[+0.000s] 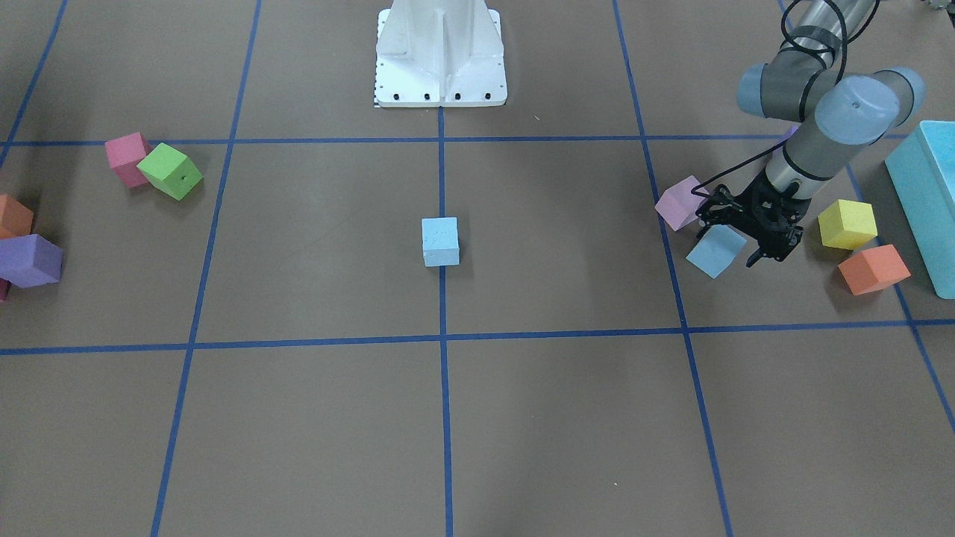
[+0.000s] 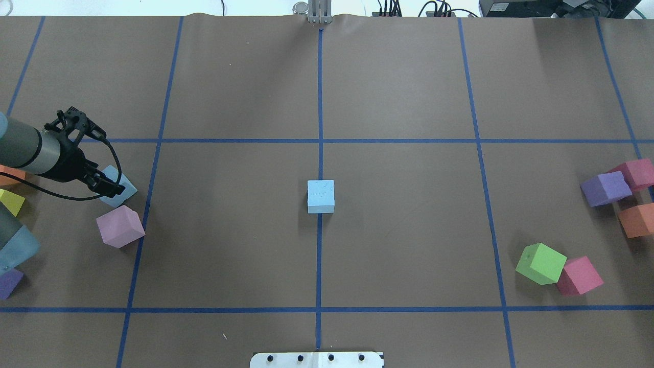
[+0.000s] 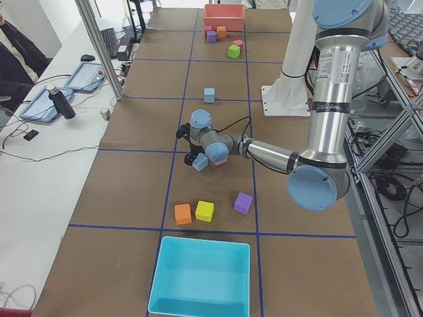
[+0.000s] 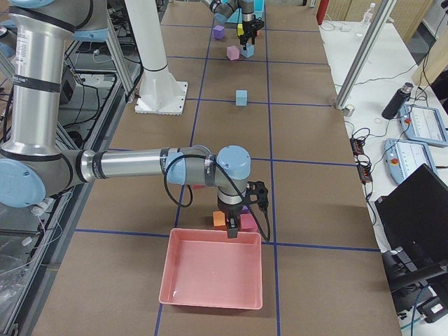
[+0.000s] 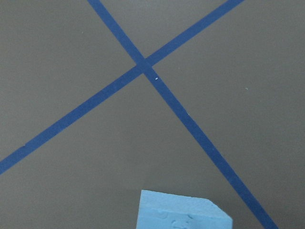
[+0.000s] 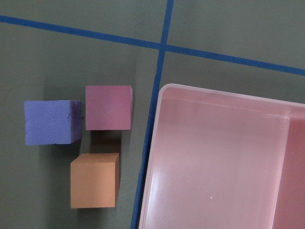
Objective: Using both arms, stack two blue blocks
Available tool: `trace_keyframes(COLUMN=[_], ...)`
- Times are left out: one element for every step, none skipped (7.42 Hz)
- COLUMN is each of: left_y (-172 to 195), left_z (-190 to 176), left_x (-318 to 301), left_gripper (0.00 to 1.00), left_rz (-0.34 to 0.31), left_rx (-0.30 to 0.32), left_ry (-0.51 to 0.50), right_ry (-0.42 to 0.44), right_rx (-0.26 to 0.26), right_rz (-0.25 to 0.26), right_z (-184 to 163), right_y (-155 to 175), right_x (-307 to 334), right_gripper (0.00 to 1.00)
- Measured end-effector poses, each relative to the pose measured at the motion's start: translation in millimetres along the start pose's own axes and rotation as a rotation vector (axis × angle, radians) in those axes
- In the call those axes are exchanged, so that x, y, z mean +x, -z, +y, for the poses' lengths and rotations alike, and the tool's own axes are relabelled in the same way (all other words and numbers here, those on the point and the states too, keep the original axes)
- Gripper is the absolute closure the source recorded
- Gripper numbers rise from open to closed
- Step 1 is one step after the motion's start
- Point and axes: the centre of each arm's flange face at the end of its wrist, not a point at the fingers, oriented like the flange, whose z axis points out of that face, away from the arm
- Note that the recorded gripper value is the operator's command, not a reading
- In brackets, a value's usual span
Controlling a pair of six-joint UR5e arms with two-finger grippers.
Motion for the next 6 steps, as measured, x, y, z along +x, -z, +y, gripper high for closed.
trace_keyframes(left_y=[-9, -17, -23, -25, -25, -23], left_z=[3, 5, 7, 7, 7, 5], left_x=[0, 2, 3, 4, 5, 8], left_gripper=[0.12, 0.38, 0.67, 0.85, 0.87, 0.87], left_rz=[-0.001, -0.001, 0.0, 0.001, 0.002, 0.01], left_rx=[-0.015, -0.029, -0.039, -0.043, -0.043, -0.039], left_ry=[-0.001, -0.003, -0.005, -0.005, -0.006, -0.009], right_ry=[-0.001, -0.001, -0.001, -0.002, -0.002, -0.002], right_rx=[-0.001, -0.001, -0.002, -0.002, -0.002, -0.002], right_rz=[0.0, 0.0, 0.0, 0.0, 0.0, 0.0], right_z=[0, 0, 0, 0, 0, 0], right_y=[0, -1, -1, -1, -1, -1], right_x=[0, 1, 1, 1, 1, 1], right_gripper=[0.0, 0.0, 0.0, 0.0, 0.0, 0.0])
